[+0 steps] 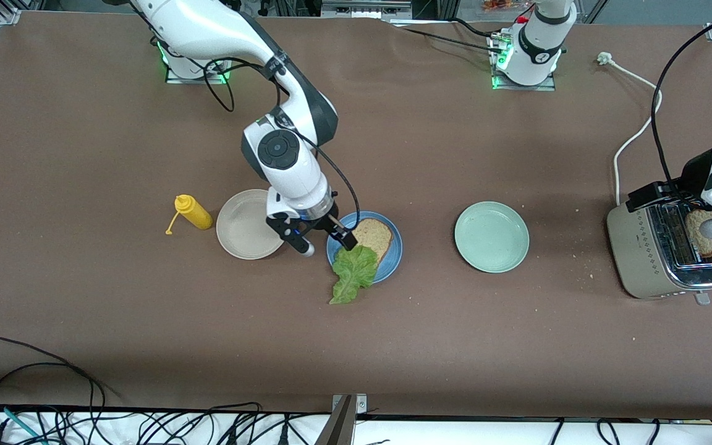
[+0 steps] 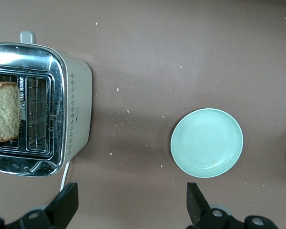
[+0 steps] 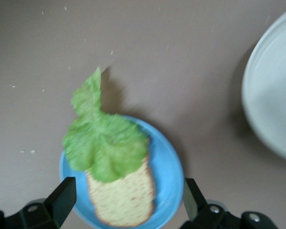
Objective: Make sandwich in blue plate with both arms
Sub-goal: 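Carry the lettuce with the right gripper and lay it on the bread, then open the right gripper and move it to the yellow mustard bottle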
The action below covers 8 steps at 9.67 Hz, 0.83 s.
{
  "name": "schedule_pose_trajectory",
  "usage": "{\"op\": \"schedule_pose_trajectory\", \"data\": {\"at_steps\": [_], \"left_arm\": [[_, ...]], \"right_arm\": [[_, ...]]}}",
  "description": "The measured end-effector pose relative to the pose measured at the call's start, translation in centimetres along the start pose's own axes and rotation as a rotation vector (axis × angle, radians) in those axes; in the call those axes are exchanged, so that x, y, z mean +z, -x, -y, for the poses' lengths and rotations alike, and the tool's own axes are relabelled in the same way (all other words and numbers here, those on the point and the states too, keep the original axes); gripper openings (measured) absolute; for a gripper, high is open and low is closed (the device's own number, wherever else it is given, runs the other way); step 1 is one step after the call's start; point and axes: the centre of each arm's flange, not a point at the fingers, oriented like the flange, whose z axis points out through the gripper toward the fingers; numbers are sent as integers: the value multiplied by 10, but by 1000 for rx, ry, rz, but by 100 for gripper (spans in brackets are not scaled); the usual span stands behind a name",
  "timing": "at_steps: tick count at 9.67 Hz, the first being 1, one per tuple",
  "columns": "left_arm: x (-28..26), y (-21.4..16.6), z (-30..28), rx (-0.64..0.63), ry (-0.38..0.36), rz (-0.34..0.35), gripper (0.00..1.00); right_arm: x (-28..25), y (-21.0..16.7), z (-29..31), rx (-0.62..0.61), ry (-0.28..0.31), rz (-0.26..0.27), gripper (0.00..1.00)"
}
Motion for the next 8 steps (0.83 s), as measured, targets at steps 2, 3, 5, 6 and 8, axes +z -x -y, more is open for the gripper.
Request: {"op": "schedule_pose_trajectory", "data": {"at_steps": [2,3,5,6,8], "left_arm": [[0,0,0,0,0,0,100],[0,0,0,0,0,0,100],[0,0,0,0,0,0,100],[0,0,0,-1,0,0,100],[-1,0,0,-1,0,-1,100]], "right_arm": [[-19,-22,-12,-159,98,-27,100],[-27,-35,-20,-249,150,-22,100],[-50,-66,-40,-434,252,7,100],[-65,-83,-51,-540,279,22,100],[-101,-119,-80,-703,305,45,100]]}}
